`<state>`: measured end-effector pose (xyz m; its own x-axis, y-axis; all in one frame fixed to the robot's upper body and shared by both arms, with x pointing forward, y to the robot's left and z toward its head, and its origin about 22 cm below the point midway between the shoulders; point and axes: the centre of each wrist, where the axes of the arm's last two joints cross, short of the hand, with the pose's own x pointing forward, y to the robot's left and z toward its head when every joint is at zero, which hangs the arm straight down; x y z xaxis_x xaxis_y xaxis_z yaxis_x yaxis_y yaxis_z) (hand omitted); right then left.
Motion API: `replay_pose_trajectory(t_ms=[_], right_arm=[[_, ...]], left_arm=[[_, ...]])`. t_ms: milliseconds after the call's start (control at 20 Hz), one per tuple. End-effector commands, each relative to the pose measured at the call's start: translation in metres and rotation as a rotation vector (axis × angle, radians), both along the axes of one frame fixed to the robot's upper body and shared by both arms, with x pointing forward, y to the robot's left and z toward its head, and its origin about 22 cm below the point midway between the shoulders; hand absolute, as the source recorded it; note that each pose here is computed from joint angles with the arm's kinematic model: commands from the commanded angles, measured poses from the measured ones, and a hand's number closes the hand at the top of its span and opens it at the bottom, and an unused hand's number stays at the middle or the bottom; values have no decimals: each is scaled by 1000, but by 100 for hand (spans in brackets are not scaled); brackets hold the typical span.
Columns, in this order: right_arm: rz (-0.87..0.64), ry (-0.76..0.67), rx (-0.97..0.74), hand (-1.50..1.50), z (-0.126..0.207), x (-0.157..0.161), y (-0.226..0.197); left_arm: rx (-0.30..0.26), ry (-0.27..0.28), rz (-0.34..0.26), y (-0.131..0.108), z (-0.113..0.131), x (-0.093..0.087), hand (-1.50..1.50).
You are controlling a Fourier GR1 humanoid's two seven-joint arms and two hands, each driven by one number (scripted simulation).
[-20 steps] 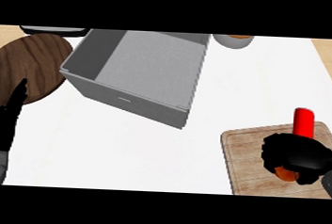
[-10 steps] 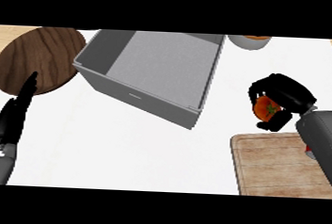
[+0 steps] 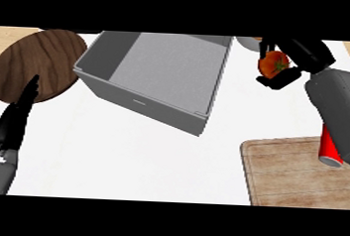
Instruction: Pick the tomato from the cutting board and place it in the cardboard box
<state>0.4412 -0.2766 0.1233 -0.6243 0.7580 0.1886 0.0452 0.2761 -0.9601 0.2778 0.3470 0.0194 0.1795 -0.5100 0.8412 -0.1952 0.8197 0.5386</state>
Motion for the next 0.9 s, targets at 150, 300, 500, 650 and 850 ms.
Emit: replay_pose_trajectory(t_ms=[150,300,500,650,850], right_arm=[[159,-59,121,150,50,25,57],[217,24,155,150,37,26,83],[247,99,230,150,72,30,127],[218,158,284,150,82,32,159],[203,211,319,150,80,30,185]], left_arm=[[-4,9,8,3,0,3,0],[9,9,18,8,-3,-11,0],[-5,12,24,13,5,8,0],[11,3,22,0,-5,-6,0],[-1,-4,-1,11,-5,-9,0]])
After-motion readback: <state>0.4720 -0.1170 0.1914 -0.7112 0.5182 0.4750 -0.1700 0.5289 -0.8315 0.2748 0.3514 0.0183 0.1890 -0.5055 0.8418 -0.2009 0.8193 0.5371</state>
